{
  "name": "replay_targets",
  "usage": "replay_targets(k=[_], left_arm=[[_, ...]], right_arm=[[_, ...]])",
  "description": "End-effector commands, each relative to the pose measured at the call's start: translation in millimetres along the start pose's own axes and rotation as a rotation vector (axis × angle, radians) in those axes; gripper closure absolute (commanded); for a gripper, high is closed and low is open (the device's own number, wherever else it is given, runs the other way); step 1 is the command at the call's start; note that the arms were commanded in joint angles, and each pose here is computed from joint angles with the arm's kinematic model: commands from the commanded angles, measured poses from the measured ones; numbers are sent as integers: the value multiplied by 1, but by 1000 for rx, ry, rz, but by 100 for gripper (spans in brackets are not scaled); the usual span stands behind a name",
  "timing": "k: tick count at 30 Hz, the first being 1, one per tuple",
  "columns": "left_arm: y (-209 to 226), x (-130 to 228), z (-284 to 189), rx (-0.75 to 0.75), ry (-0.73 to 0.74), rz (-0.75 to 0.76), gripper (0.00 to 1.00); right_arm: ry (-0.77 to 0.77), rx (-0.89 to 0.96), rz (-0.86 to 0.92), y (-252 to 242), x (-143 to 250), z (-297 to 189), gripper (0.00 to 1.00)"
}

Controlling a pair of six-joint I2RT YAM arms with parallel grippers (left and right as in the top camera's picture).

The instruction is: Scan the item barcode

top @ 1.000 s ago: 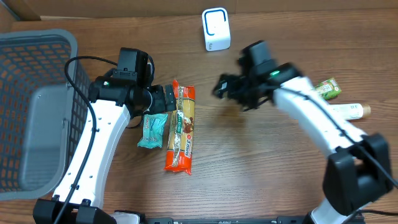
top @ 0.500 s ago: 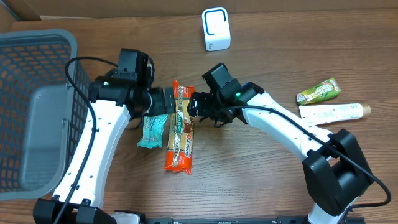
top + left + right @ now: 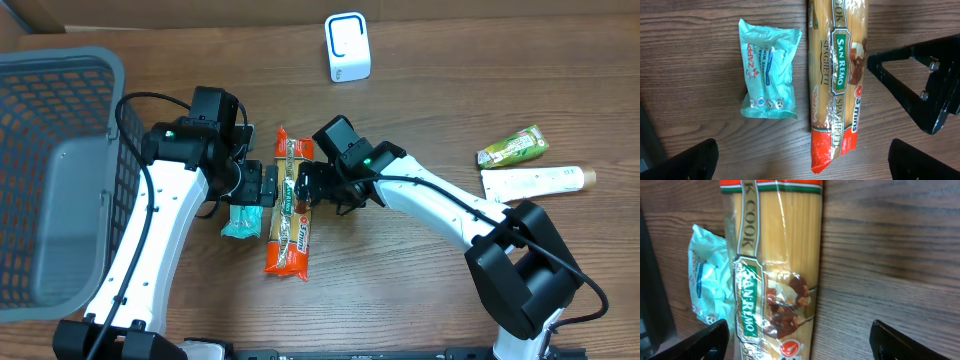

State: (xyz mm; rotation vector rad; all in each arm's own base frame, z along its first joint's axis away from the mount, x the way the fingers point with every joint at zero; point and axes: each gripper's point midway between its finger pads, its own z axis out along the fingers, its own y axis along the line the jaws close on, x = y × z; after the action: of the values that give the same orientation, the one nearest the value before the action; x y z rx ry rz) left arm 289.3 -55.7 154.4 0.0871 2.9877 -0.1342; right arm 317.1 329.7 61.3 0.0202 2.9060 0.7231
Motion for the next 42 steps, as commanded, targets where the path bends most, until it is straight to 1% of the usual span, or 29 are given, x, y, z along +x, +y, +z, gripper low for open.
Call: replay_targets(k=[1,3,5,8,10,12,14,16,18,21,23,28,34,36,38,40,42], left_arm=[[2,-3,-1,-4,-6,19,0],[-4,-9,-1,27,-28,-8,0],[-5,-16,-4,31,-58,23,0],[2,-31,-26,5,-116,28,1],[10,-43,-55,-22,-174,8,1],[18,-59,-98,-37,-271,-17,1],[25,-69,-133,-43,-356,-39,0],[32,-74,-162,-51,-427,-63,0],[38,-75,-177,-57,-461,-80,1],[42,-74,-182,-64,-469,-93,0],[44,-71,-176,-75,-445,-96,0],[45,-69,-173,-78,-431,-98,0],[45,-69,-173,-77,-431,-97,1],[45,-69,-173,-77,-431,-98,0],[45,-69,-173,-77,-431,-98,1],[45,-69,-173,-77,-431,-98,0],[45,-69,-173,-77,-431,-98,0]], right_arm=[[-7,17,-1,-6,0,4,10],[-6,18,-1,-6,0,4,10],[-4,19,-2,-6,1,4,10],[2,23,-19,-7,3,6,11],[2,27,-37,-6,5,8,12],[-10,22,-62,2,8,13,16],[-34,31,-99,10,13,20,17],[-62,57,-138,17,19,26,13],[-82,82,-169,22,26,30,10],[-99,114,-206,25,36,36,9],[-99,153,-230,22,44,47,9],[-100,229,-260,11,54,60,20],[-170,411,-274,-21,43,47,28],[-189,505,-274,-37,35,34,30],[-185,566,-291,-47,29,24,30],[-138,609,-373,-54,25,15,29],[-98,632,-443,-58,20,9,20]])
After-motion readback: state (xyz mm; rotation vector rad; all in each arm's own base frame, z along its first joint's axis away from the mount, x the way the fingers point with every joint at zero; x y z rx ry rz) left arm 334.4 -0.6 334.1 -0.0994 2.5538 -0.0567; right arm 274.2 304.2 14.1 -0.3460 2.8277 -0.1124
